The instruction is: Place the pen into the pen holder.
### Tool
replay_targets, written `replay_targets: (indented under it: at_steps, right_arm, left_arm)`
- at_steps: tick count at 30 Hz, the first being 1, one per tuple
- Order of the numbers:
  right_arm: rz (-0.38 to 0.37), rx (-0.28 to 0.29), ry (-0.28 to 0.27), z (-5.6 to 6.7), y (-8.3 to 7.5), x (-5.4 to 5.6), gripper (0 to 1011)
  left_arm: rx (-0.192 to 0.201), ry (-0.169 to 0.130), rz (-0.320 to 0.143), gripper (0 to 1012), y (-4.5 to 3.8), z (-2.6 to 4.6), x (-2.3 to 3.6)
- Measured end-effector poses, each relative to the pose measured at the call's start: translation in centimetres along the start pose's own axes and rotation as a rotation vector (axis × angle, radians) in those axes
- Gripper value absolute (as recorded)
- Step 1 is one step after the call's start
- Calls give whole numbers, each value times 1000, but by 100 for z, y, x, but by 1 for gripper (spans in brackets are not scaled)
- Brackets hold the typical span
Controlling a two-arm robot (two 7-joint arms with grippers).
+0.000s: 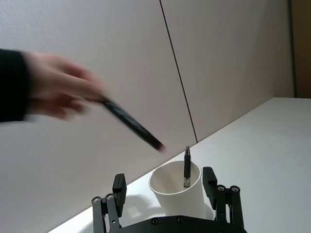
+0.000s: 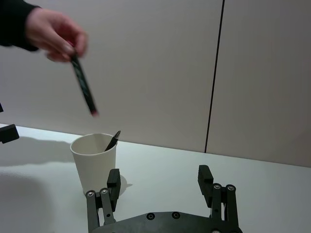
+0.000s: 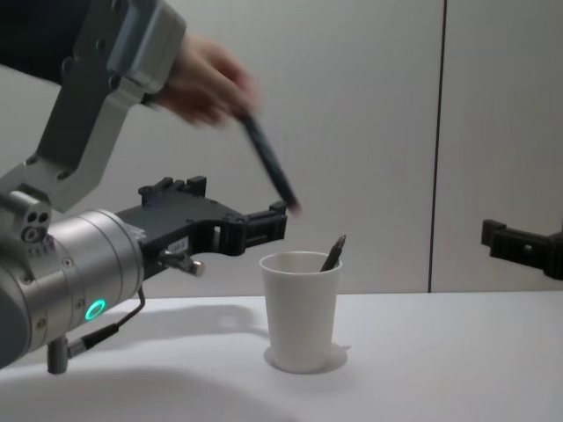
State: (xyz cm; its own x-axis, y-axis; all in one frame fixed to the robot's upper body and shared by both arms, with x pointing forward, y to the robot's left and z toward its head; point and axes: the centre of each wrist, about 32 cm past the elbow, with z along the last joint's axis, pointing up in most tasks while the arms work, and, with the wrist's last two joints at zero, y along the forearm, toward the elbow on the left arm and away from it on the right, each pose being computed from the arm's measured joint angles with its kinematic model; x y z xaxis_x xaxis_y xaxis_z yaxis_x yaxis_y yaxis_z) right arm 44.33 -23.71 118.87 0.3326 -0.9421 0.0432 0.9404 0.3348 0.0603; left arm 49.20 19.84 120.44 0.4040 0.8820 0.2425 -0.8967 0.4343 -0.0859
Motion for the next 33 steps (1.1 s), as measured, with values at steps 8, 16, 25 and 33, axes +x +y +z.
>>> replay_targets:
  at_steps: [8, 16, 25, 33]
  right_arm:
    - [0, 0, 0, 0, 0, 0, 1001]
    - [0, 0, 0, 0, 0, 0, 1001]
    - [0, 0, 0, 0, 0, 0, 1001]
    - [0, 0, 0, 0, 0, 0, 1001]
  left_arm:
    - [0, 0, 0, 1003, 0, 0, 0]
    - [0, 0, 0, 1003, 0, 0, 0]
    - [0, 0, 0, 1003, 0, 0, 0]
    - [0, 0, 0, 1003, 0, 0, 0]
